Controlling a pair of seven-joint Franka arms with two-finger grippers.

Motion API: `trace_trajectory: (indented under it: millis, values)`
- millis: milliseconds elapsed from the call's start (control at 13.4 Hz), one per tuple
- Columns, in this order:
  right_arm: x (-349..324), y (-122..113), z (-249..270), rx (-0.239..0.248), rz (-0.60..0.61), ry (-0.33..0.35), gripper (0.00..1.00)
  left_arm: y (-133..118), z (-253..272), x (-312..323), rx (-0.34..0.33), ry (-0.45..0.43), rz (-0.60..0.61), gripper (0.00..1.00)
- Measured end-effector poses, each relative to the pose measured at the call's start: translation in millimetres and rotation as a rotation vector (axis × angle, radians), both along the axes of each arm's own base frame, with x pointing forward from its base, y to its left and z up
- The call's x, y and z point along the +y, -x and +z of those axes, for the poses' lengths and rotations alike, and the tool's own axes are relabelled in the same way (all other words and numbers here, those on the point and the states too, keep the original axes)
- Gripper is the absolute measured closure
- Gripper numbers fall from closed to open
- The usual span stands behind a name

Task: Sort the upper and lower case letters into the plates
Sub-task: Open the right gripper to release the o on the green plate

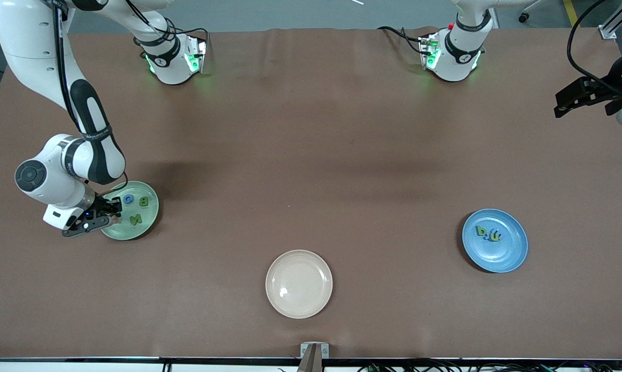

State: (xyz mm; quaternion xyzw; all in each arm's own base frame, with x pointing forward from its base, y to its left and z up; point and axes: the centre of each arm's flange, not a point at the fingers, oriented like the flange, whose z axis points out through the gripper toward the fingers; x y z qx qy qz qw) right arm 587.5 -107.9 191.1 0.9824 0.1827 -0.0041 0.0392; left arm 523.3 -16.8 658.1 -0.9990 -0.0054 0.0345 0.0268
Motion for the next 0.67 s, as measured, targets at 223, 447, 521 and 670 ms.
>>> trace_trajectory:
  millis: [223,447,521,670]
  values:
    - [5,-1,-1,0.002,0.006,-0.006,0.63,1,0,2,0.002,0.000,0.002,0.00]
    - [7,-1,-1,0.004,0.008,-0.008,0.63,1,1,9,-0.001,0.000,0.017,0.00]
    - [8,-1,-1,0.007,0.010,-0.009,0.57,1,1,11,-0.002,0.000,0.019,0.00]
    - [13,-1,-1,0.033,0.016,-0.019,0.35,2,2,12,-0.004,0.000,0.022,0.00]
